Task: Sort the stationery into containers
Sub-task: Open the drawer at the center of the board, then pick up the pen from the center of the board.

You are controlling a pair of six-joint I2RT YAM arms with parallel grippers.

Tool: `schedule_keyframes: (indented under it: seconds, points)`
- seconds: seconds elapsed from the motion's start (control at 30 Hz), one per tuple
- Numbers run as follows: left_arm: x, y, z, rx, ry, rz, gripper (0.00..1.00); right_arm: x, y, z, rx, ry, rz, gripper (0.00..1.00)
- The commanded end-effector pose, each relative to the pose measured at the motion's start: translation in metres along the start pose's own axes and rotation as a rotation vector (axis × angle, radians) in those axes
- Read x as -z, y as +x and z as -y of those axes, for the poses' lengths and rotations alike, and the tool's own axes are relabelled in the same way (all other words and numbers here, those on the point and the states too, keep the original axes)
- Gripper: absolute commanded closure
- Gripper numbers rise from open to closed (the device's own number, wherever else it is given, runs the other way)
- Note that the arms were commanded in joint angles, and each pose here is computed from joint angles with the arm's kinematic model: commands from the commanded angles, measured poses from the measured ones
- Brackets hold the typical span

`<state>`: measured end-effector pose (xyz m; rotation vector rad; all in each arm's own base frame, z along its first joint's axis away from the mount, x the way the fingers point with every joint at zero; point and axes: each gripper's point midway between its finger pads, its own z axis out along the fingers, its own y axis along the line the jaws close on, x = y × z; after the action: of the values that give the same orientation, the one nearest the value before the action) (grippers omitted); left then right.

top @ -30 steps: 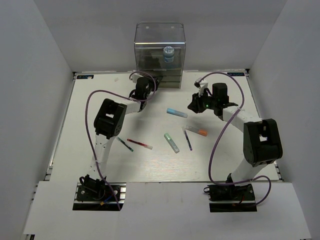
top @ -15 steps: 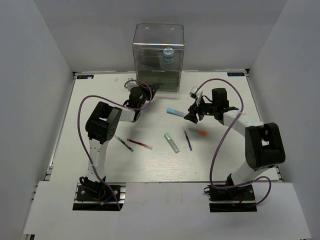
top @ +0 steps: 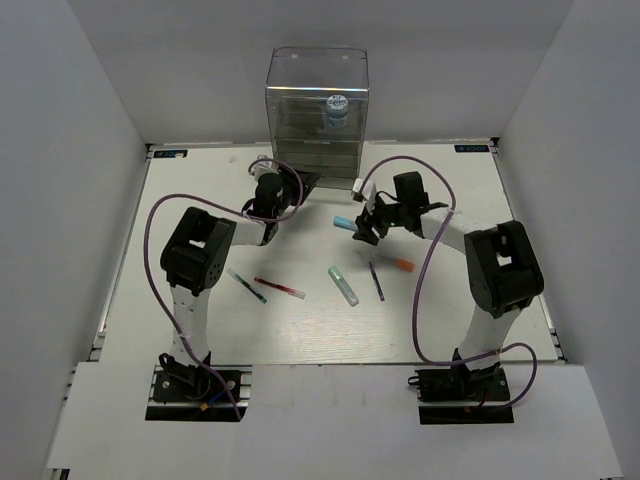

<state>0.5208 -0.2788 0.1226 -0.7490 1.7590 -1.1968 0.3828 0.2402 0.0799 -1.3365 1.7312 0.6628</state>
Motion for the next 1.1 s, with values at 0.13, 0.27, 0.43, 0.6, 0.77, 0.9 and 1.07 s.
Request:
schedule_keyframes:
  seconds: [0.13, 0.27, 0.43, 0.6, 0.77, 0.9, 1.07]
  points:
    - [0.016, -0.010, 0.030, -0.036, 0.026, -0.006, 0.38, -0.012, 0.003, 0.033, 0.054, 0.082, -0.064, 0.34]
    - [0.026, -0.005, 0.015, -0.044, -0.013, -0.020, 0.37, -0.016, 0.011, 0.036, 0.051, 0.080, -0.103, 0.34]
    - [0.048, -0.004, 0.015, -0.051, -0.013, -0.042, 0.35, -0.026, 0.017, 0.038, 0.065, 0.063, -0.146, 0.36]
    - [0.083, 0.003, 0.000, -0.128, -0.075, -0.080, 0.31, -0.032, 0.032, 0.031, 0.105, 0.024, -0.230, 0.41]
    - [0.113, 0.013, -0.008, -0.225, -0.177, -0.190, 0.18, -0.035, 0.048, 0.026, 0.118, -0.022, -0.302, 0.56]
    - [0.135, 0.014, -0.019, -0.224, -0.311, -0.240, 0.09, -0.032, 0.057, 0.021, 0.142, -0.038, -0.331, 0.81]
    - [0.160, 0.021, -0.028, -0.296, -0.509, -0.350, 0.08, -0.023, 0.038, 0.011, 0.183, -0.099, -0.294, 1.00]
